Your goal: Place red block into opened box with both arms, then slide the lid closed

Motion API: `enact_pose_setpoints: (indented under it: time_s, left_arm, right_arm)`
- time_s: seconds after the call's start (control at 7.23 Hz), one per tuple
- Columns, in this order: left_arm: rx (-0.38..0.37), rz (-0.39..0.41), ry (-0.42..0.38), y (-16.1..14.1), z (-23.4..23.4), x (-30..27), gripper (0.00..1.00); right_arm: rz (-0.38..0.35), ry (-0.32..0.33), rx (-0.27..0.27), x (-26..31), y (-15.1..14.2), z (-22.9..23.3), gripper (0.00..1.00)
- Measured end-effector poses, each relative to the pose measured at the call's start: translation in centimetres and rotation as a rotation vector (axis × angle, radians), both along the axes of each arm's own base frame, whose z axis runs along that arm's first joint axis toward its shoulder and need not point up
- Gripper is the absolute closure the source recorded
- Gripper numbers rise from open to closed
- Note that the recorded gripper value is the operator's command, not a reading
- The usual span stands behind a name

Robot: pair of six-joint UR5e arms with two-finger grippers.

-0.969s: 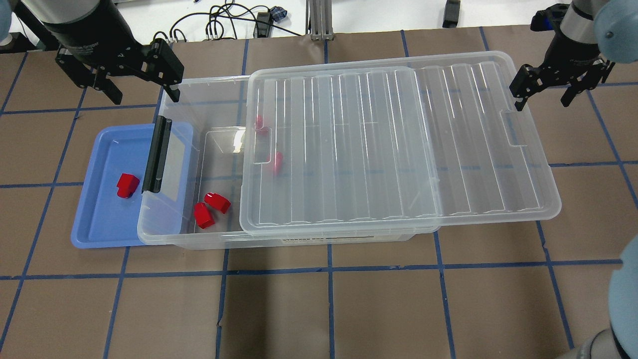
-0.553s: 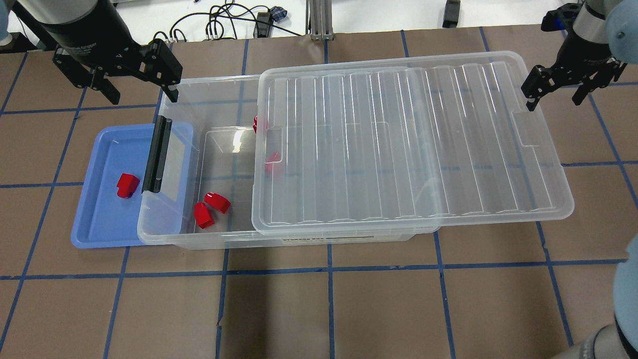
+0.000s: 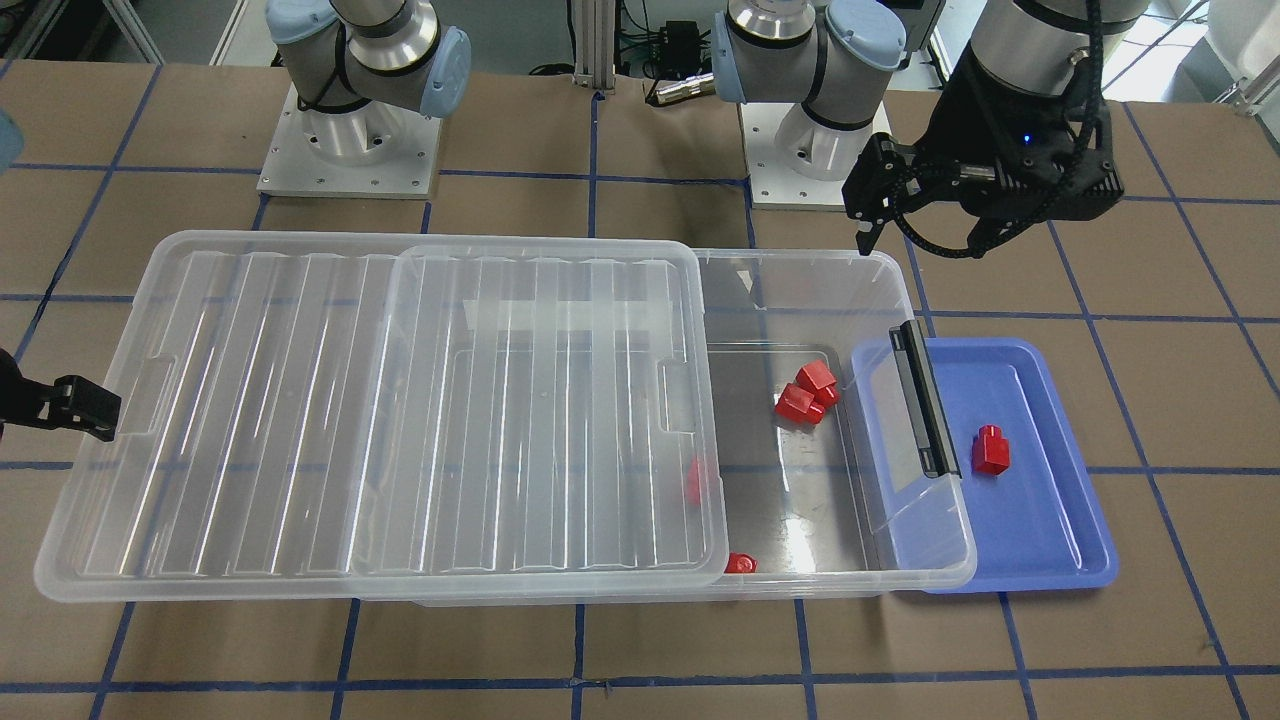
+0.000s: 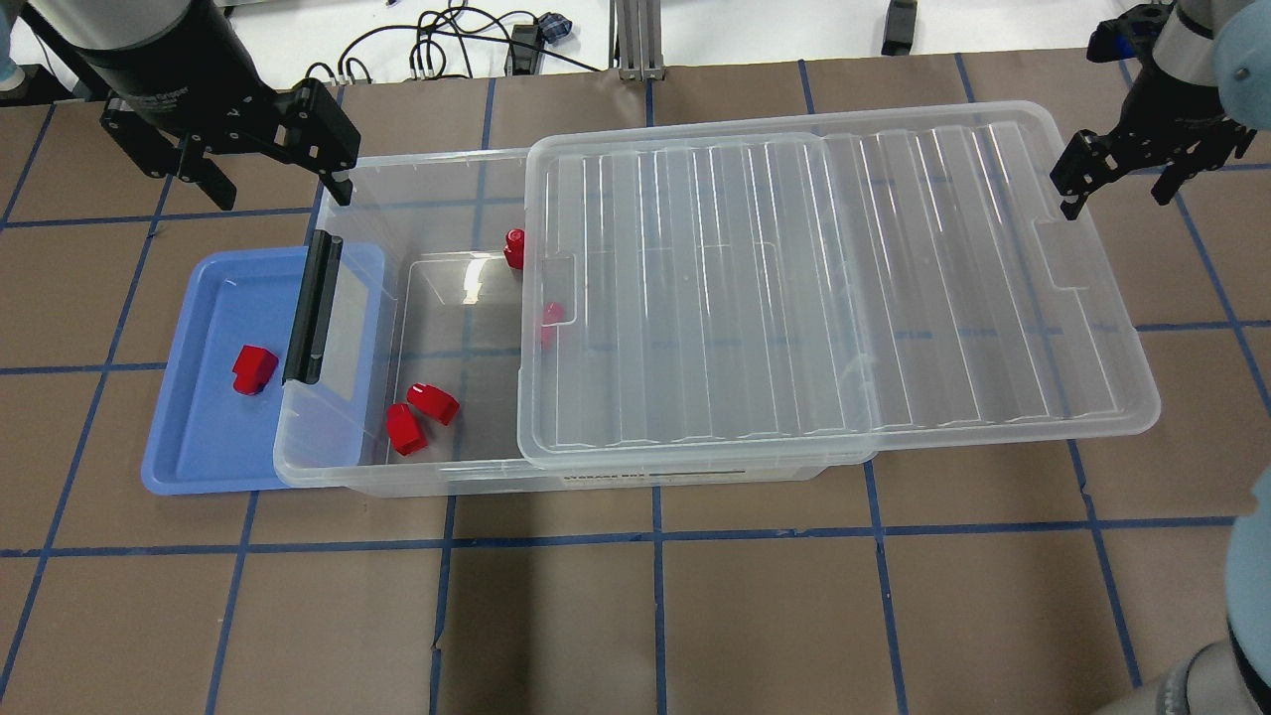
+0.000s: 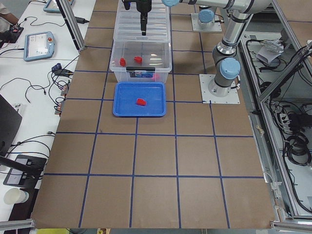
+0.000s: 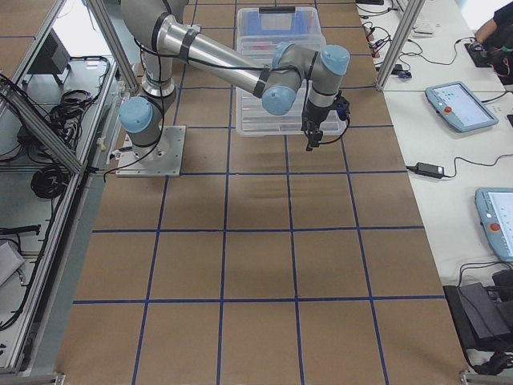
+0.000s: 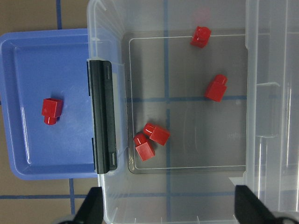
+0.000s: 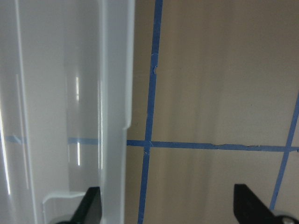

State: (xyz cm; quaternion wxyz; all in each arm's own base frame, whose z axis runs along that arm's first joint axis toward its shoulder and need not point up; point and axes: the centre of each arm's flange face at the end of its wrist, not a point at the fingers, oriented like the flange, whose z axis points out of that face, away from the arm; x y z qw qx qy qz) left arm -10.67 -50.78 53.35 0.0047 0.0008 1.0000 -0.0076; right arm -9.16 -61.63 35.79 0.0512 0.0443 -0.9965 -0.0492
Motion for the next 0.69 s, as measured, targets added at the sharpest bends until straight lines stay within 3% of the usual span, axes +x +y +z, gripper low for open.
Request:
enact_pose_setpoints:
  time_s: [0.69]
  left_arm:
    - [0.051,-0.033,0.009,-1.6,-2.8,6.1,0.00]
  right_arm:
    - [-0.015,0.004,-0.025,0.7,1.0,2.6,0.00]
